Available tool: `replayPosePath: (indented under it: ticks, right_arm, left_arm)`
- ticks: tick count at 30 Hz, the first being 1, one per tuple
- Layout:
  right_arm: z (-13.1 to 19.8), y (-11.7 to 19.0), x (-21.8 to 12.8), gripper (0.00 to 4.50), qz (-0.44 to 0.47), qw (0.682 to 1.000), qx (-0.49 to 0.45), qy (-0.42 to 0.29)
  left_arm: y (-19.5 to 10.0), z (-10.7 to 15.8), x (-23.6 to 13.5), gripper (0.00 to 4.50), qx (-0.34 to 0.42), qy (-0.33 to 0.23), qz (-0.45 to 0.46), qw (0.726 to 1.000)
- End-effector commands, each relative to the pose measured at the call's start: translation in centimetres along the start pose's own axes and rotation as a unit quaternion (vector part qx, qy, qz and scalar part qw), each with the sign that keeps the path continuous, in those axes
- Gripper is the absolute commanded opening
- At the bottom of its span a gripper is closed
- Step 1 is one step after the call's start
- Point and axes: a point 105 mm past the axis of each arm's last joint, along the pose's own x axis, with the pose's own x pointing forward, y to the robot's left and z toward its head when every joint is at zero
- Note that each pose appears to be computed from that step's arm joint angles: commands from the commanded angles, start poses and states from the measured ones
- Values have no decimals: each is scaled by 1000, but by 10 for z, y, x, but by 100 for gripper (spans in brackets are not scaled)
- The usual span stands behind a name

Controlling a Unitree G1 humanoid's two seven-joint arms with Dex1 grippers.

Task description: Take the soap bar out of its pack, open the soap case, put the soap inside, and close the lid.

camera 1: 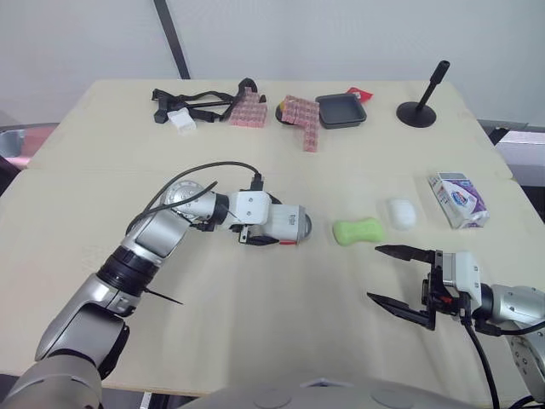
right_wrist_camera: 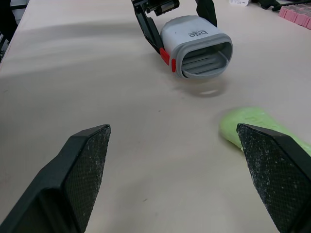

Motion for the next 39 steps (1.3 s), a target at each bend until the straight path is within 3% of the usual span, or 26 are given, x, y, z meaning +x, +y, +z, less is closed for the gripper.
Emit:
replayPosePath:
  ticks: [1, 25, 39]
  right_arm:
    - [5, 0, 0, 446, -5, 1000, -12, -8]
    - [1, -5, 2, 446, -22, 1000, -4, -2]
    - [0, -4, 3, 446, -24, 1000, -3, 1]
  left_arm:
    - [6, 12, 0, 347, 28, 10, -3, 1000]
    - [9, 25, 22, 347, 26, 69, -24, 997]
    - [9, 26, 9, 347, 17, 88, -34, 995]
